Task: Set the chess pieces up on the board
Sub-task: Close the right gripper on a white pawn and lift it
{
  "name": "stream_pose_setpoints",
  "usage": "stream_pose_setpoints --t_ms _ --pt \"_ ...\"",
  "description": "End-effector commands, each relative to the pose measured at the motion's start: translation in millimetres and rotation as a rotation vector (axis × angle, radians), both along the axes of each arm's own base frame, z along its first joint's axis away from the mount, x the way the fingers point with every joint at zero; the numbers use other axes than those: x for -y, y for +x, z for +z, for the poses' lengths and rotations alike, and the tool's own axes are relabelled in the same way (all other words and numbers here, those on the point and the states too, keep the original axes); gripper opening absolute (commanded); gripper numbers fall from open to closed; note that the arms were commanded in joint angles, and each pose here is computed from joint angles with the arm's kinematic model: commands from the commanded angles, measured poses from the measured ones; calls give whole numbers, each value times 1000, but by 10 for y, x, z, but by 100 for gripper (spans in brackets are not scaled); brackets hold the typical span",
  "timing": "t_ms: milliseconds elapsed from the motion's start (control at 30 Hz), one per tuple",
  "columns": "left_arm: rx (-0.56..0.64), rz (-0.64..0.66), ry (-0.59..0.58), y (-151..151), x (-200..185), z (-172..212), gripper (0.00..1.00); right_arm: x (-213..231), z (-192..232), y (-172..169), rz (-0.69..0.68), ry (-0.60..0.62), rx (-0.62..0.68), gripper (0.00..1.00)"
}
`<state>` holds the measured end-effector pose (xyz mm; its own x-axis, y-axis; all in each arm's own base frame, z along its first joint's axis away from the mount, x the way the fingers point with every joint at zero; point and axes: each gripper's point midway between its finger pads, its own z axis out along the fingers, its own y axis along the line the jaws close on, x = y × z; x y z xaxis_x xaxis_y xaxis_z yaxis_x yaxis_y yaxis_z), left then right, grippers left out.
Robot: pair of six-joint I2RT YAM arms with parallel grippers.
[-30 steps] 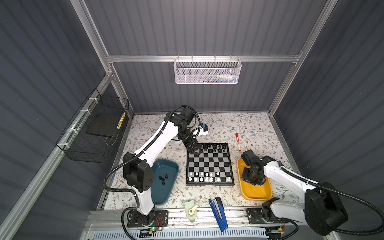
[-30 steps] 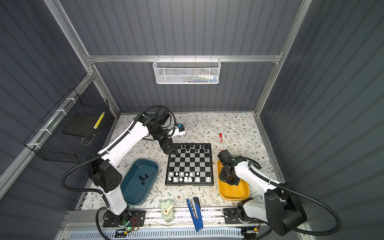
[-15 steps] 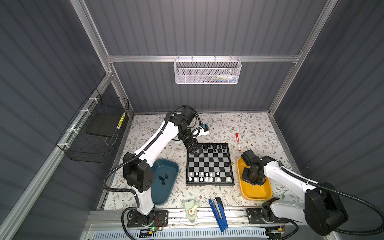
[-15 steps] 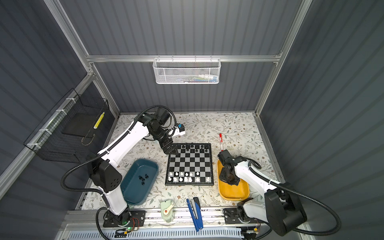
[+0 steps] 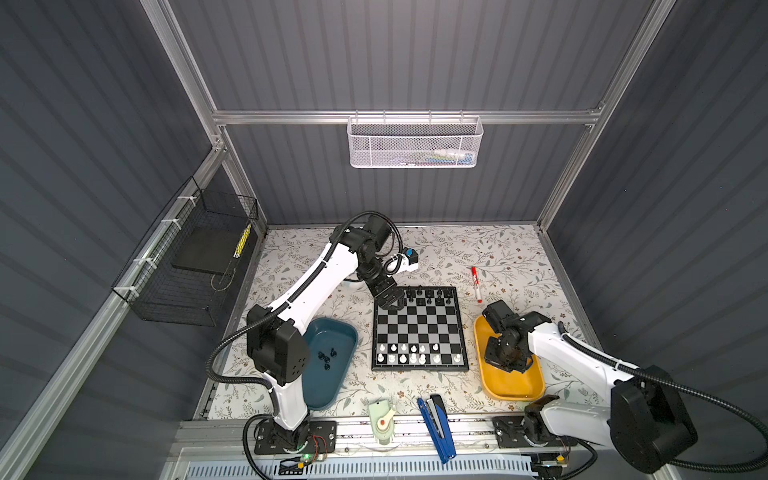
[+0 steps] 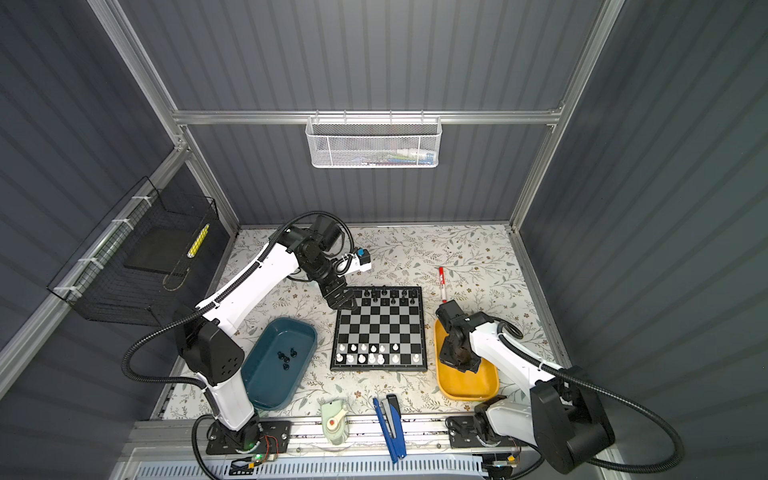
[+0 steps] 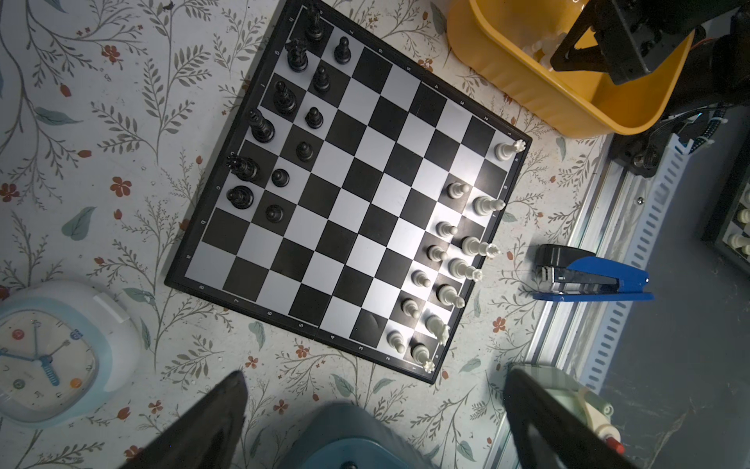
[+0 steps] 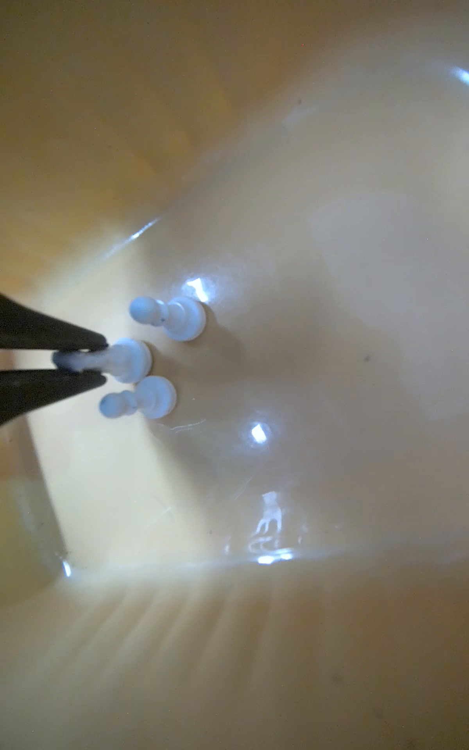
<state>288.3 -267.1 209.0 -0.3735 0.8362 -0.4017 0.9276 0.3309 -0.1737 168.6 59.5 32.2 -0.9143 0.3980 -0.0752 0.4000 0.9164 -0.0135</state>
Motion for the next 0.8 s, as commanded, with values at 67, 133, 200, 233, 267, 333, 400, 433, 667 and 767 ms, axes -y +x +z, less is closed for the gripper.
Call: stream_pose_setpoints --t_ms 67,133,200,233,267,333,400,433,667,767 --pt "-7 -19 46 -31 -43 -65 100 -14 91 -9 -5 10 4 9" --pt "-9 -20 49 -32 -45 -77 100 -24 106 -5 -7 15 9 8" --pt "-8 -19 53 -25 -51 -85 99 -32 121 -1 -7 18 15 8" --pt "-8 -21 54 -29 -46 -85 100 -36 128 -3 -6 20 16 8" --pt "-7 -22 55 -30 -46 -87 100 -39 133 -8 -4 19 15 8" --pt "-6 -22 55 -33 -43 -83 100 -39 136 -15 -3 17 14 8" --pt "-6 -24 55 -38 -41 -83 100 -36 142 -20 -1 16 15 8" --pt "-7 -23 57 -35 -42 -88 99 -41 146 -23 -1 16 14 8" --pt "-7 -31 57 -50 -23 -90 99 -72 192 -56 1 24 25 8" --pt "-2 -35 57 -52 -8 -77 100 -78 216 -60 -2 23 34 8"
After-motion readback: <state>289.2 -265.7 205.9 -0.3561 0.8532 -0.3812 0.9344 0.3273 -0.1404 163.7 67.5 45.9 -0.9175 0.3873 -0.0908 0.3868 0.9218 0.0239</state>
